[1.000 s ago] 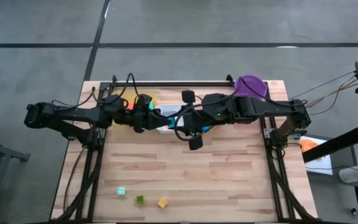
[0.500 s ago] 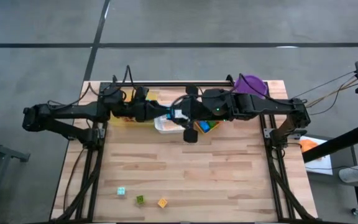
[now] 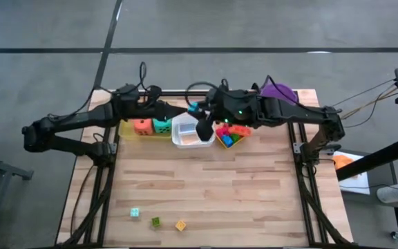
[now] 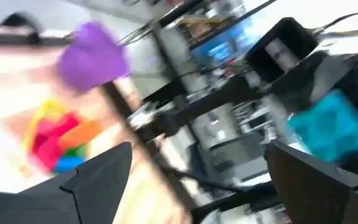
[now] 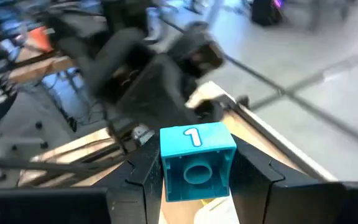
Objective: Pick & Place Toys
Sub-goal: Put the blue game piece into the yellow bin
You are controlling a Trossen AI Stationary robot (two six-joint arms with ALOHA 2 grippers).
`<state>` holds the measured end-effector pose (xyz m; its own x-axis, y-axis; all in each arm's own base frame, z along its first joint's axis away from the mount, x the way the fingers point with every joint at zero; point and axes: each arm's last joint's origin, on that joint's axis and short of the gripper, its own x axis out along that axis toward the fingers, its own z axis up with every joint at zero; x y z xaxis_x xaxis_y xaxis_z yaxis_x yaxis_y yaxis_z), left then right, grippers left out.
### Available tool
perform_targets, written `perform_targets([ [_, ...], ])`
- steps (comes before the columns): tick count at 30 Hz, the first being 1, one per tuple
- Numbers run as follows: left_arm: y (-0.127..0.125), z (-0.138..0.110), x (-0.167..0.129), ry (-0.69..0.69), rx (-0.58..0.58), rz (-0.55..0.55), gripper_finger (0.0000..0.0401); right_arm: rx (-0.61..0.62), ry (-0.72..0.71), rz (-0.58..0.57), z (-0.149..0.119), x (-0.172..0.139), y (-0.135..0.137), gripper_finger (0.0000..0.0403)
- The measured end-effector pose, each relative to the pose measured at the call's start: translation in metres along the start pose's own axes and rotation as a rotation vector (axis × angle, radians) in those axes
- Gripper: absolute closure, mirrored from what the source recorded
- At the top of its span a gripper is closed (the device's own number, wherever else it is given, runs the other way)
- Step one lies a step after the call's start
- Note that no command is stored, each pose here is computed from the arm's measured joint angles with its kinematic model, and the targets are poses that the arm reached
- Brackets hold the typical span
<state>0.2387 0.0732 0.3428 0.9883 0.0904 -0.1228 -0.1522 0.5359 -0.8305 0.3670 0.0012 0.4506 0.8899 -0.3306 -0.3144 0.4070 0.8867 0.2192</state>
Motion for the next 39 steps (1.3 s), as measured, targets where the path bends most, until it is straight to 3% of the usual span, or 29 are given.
perform_targets([
  [4, 0.011, -0.001, 0.0, 0.052, 0.005, 0.065, 0.0038, 0.13, 0.05, -0.058, -0.002, 0.004, -0.014, 0.0273],
  [14, 0.015, 0.007, -0.005, 0.089, 0.015, 0.037, 0.0037, 0.239, 0.094, -0.146, 0.0, 0.004, -0.038, 0.0273],
  [19, 0.018, 0.004, -0.006, 0.132, -0.001, 0.059, 0.0037, 0.427, 0.264, -0.314, -0.008, -0.004, -0.077, 0.0273],
  [25, 0.019, 0.003, -0.006, 0.143, 0.02, 0.056, 0.0037, 0.611, 0.465, -0.409, -0.018, 0.004, -0.118, 0.0273],
  [32, 0.02, 0.003, -0.006, 0.15, 0.038, 0.063, 0.0037, 0.595, 0.65, -0.53, -0.041, 0.028, -0.16, 0.0273],
  [39, 0.021, 0.002, -0.006, 0.159, 0.052, 0.072, 0.0037, 0.529, 0.812, -0.573, -0.079, 0.064, -0.177, 0.0273],
])
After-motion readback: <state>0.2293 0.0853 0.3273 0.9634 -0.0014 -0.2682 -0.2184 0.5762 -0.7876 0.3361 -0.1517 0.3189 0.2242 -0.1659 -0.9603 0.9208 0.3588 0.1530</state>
